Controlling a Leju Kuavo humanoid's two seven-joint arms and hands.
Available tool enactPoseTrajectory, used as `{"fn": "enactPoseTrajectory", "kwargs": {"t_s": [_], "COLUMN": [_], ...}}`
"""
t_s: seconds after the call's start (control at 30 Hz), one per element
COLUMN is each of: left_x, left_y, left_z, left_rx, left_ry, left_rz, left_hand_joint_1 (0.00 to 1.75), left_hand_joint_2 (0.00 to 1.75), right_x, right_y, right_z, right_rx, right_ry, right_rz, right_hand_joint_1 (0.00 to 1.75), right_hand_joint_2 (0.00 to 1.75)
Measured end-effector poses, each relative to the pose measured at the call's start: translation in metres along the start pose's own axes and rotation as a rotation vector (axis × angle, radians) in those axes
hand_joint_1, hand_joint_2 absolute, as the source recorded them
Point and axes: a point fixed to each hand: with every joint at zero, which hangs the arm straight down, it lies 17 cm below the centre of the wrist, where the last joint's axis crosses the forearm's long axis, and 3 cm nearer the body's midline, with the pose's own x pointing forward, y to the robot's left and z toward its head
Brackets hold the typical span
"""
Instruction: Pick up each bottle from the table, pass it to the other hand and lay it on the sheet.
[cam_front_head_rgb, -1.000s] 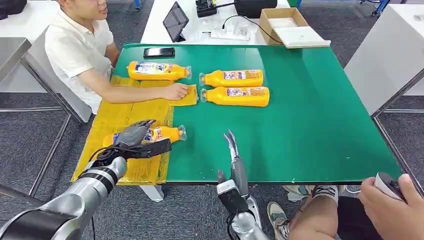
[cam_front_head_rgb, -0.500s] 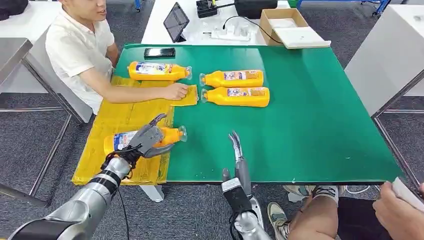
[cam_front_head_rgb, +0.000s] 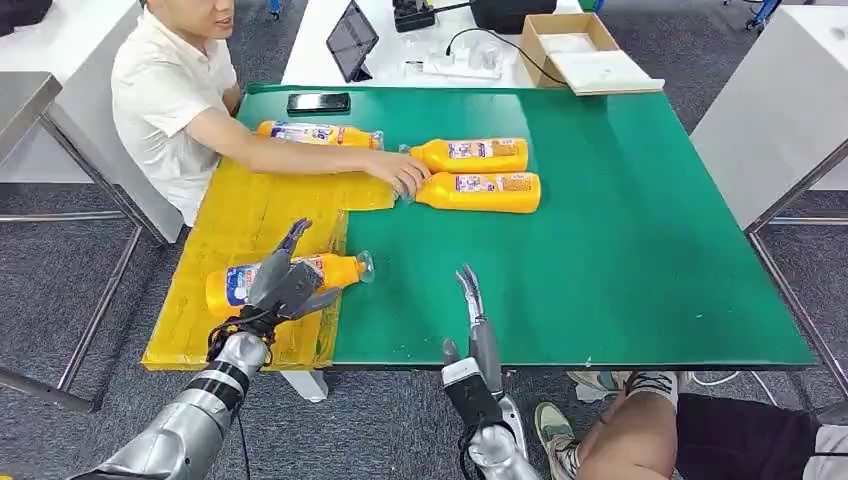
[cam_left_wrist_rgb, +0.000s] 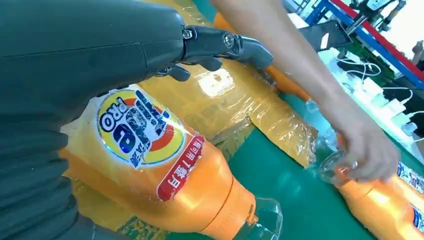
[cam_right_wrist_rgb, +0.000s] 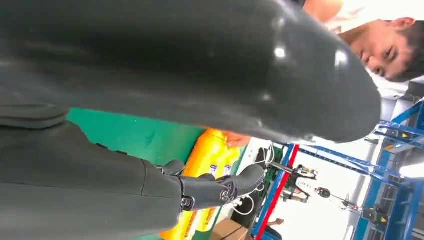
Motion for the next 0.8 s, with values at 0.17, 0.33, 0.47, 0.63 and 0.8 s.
{"fn": "enactPoseTrajectory", "kwargs": {"t_s": [0.17, 0.33, 0.47, 0.63, 0.8], "left_x": [0.007, 0.024, 0.042, 0.048, 0.055], "left_y": [0.021, 0.025, 0.027, 0.037, 0.052], "left_z": [0.004, 0.027, 0.059, 0.096, 0.109], "left_rx": [0.116, 0.165, 0.187, 0.246, 0.307], "left_ry": [-0.036, -0.053, -0.09, -0.105, -0.128], "left_rz": [0.005, 0.292, 0.426, 0.453, 0.42], "left_hand_joint_1": [0.0, 0.0, 0.0, 0.0, 0.0], "left_hand_joint_2": [1.75, 1.75, 1.75, 1.75, 1.75], "right_x": [-0.001, 0.004, 0.007, -0.019, -0.04], "right_y": [0.0, -0.013, -0.051, -0.112, -0.173], "right_z": [0.001, 0.004, 0.003, 0.002, -0.01], "right_rx": [-0.003, -0.04, -0.038, -0.004, -0.004], "right_ry": [0.001, -0.034, -0.147, -0.122, -0.065], "right_rz": [0.008, 0.117, 0.454, 0.761, 0.953], "right_hand_joint_1": [0.0, 0.0, 0.0, 0.0, 0.0], "right_hand_joint_2": [1.75, 1.75, 1.75, 1.75, 1.75]}}
